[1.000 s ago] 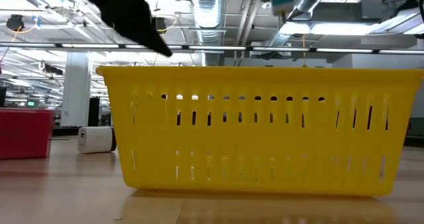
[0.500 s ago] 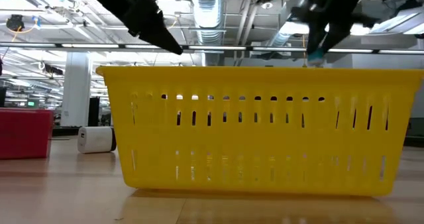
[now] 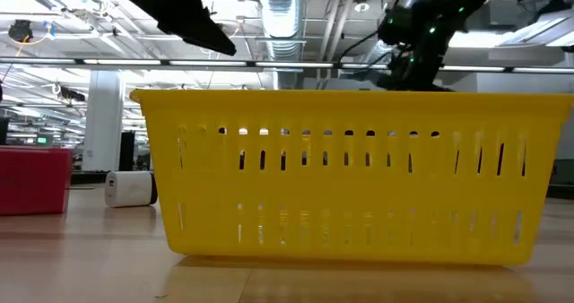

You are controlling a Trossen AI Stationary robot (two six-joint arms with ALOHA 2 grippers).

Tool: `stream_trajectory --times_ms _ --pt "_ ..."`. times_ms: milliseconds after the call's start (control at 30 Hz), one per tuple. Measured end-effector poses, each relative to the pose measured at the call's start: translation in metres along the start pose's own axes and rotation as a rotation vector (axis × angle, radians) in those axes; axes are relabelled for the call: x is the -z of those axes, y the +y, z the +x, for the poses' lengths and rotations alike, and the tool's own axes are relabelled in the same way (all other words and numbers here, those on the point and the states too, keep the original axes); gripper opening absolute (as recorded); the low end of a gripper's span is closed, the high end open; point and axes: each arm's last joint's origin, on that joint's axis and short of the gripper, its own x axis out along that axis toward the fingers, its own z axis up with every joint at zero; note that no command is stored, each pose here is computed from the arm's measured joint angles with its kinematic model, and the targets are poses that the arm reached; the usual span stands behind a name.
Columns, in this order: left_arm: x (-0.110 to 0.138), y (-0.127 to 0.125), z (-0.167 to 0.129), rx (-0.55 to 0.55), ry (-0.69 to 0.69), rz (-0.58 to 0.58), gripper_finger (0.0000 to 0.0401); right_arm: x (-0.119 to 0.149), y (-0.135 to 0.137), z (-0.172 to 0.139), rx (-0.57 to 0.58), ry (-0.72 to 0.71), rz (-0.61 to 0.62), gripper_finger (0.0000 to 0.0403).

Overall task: Pick & Place Office items
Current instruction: Put the blue charger adapter into the transparent bin

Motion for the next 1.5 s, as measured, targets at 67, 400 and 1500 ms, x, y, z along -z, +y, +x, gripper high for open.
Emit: stream_trajectory --times_ms 67,400,1500 --pt "0.002 0.0 -0.003 0.01 -0.007 -0.002 0.0199 -0.009 -0.001 0.009 0.007 0.038 0.004 0.0133" --pt "0.001 0.0 -0.008 0.025 -0.029 -0.008 0.0199 -0.046 0.008 0.031 0.139 0.181 -0.045 0.0133" --pt "0.001 -0.008 -0.011 0.055 -0.031 -0.008 0.0199 -0.056 -0.007 0.096 0.205 0.272 -0.046 0.0133"
